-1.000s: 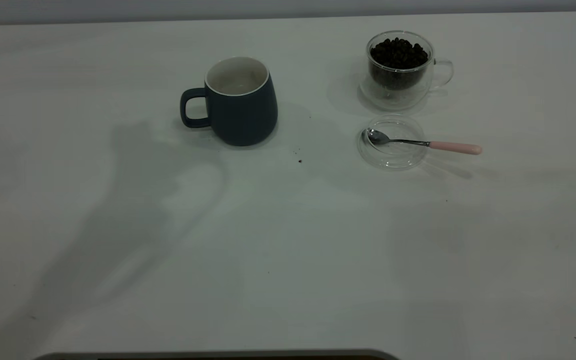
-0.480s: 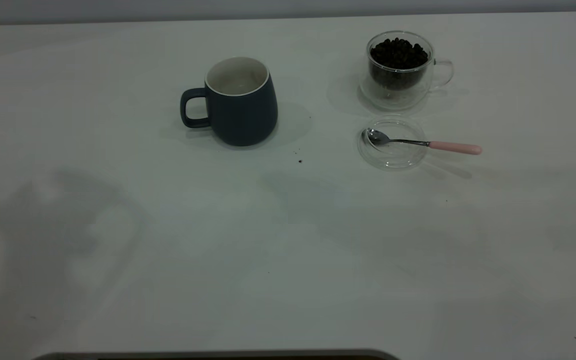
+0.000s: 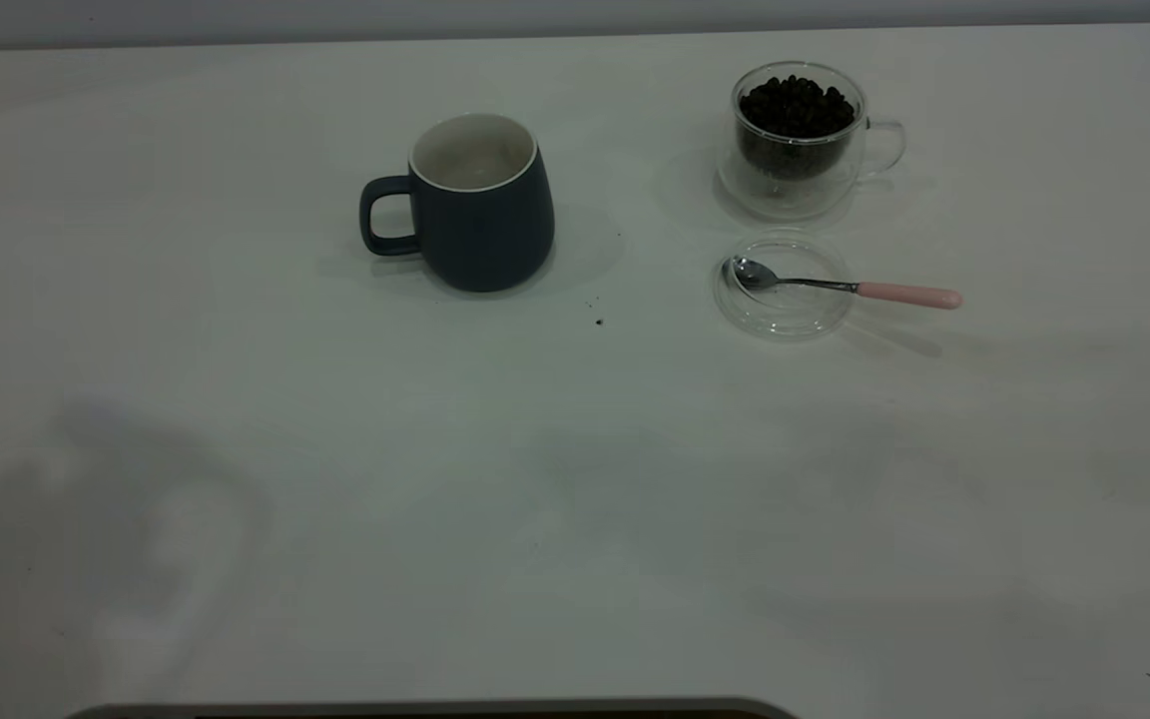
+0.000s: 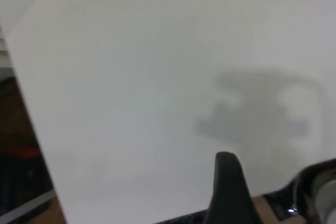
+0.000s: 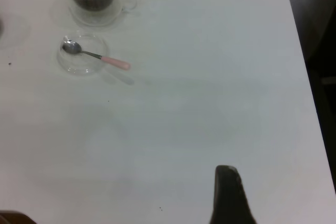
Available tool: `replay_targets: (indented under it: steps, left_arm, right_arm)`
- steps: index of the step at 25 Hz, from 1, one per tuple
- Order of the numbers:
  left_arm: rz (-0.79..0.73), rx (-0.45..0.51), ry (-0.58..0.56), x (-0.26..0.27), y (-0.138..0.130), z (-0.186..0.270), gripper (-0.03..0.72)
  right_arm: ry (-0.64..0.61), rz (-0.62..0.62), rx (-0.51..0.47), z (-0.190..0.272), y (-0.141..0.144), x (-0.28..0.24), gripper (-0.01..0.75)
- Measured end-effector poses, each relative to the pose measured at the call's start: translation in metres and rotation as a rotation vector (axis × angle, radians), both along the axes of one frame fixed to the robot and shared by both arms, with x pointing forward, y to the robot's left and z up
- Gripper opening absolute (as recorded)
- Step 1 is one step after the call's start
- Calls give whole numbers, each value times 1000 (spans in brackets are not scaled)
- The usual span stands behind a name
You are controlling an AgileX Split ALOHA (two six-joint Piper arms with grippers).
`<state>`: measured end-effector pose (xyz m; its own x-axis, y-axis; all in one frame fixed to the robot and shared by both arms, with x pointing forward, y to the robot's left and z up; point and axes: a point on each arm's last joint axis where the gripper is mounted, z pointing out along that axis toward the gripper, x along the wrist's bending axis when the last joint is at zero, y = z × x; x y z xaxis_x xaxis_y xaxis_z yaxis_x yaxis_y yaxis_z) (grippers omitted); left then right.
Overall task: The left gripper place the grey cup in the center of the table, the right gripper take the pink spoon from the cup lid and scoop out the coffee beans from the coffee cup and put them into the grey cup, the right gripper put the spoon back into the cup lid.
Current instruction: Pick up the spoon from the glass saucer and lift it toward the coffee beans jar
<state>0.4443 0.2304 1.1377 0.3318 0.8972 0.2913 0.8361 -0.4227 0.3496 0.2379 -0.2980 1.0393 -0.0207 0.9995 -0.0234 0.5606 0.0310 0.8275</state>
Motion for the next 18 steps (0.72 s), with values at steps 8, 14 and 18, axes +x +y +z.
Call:
replay_targets:
  steps: [8, 14, 18]
  left_arm:
    - [-21, -104, -15, -71, 27, -15, 565]
    - [-89, -273, -84, -139, 47, -34, 565]
    - [-181, -351, -108, -172, 54, -60, 565]
  right_arm:
    - [0, 0, 0, 0, 0, 0, 519]
    - [0, 0, 0, 0, 0, 0, 519]
    - [0, 0, 0, 0, 0, 0, 519]
